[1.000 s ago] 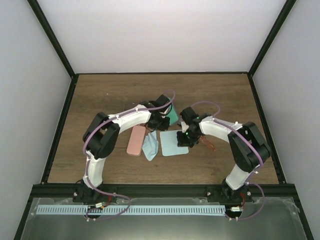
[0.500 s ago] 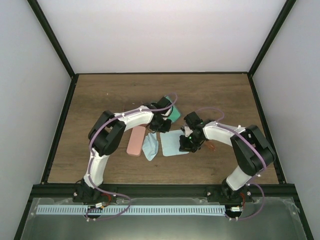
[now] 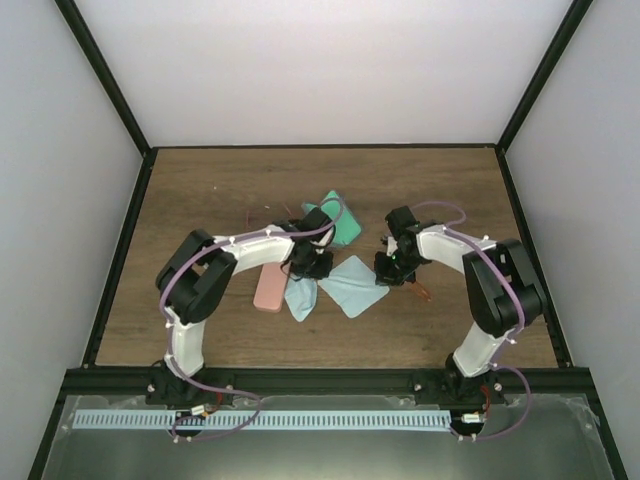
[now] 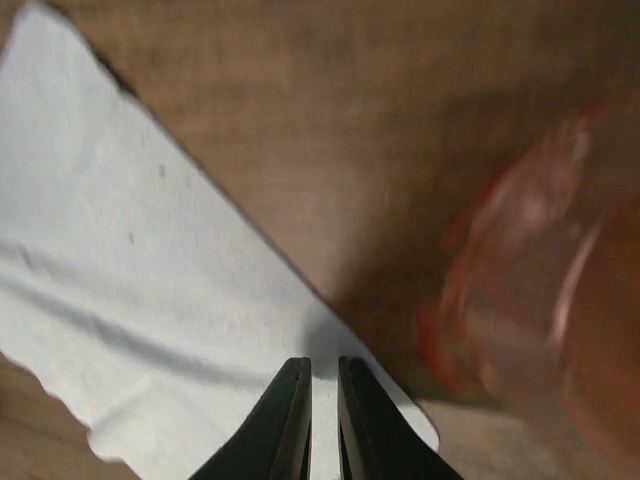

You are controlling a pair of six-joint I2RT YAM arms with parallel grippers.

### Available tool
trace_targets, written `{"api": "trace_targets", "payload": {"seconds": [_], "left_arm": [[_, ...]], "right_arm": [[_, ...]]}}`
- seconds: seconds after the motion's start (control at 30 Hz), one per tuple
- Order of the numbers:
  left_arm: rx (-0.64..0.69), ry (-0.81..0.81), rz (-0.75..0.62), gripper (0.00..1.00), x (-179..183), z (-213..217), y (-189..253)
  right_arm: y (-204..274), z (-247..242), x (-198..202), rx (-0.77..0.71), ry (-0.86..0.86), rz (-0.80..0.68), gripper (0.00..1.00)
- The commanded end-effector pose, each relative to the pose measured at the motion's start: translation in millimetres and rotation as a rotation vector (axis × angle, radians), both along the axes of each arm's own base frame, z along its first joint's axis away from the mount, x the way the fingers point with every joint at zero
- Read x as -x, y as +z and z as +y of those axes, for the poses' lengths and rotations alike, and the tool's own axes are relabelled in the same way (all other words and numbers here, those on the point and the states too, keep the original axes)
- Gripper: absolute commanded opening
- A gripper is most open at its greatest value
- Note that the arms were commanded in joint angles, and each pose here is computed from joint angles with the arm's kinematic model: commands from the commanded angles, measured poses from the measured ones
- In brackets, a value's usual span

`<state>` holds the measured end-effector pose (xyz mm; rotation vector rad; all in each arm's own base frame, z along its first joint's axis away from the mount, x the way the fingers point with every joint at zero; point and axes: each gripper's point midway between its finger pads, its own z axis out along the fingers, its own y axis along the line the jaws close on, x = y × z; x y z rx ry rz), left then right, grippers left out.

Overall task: Organize the sunglasses
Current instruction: Adjust the glasses cleaning cloth at the center of the board.

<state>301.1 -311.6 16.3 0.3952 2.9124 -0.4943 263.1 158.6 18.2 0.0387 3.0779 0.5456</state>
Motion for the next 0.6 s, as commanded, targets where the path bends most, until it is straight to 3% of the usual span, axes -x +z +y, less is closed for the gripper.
{"api": "trace_targets", "payload": {"seconds": [0.0, 0.37, 0.57], "left_arm": [[-0.057, 0.035, 0.104, 0.04, 44, 27, -12], [-0.060, 0.039, 0.106, 0.04, 65, 32, 10], [-0.023, 0.034, -0.007, 0.04, 25, 18, 50]], "right_arm": [[-3, -9, -35, 0.061, -0.010, -0.047, 0.09], [13, 8, -79, 0.021, 0.009, -0.130, 0.09], [61, 31, -69, -0.030, 0.067, -0.238, 0.09]]}}
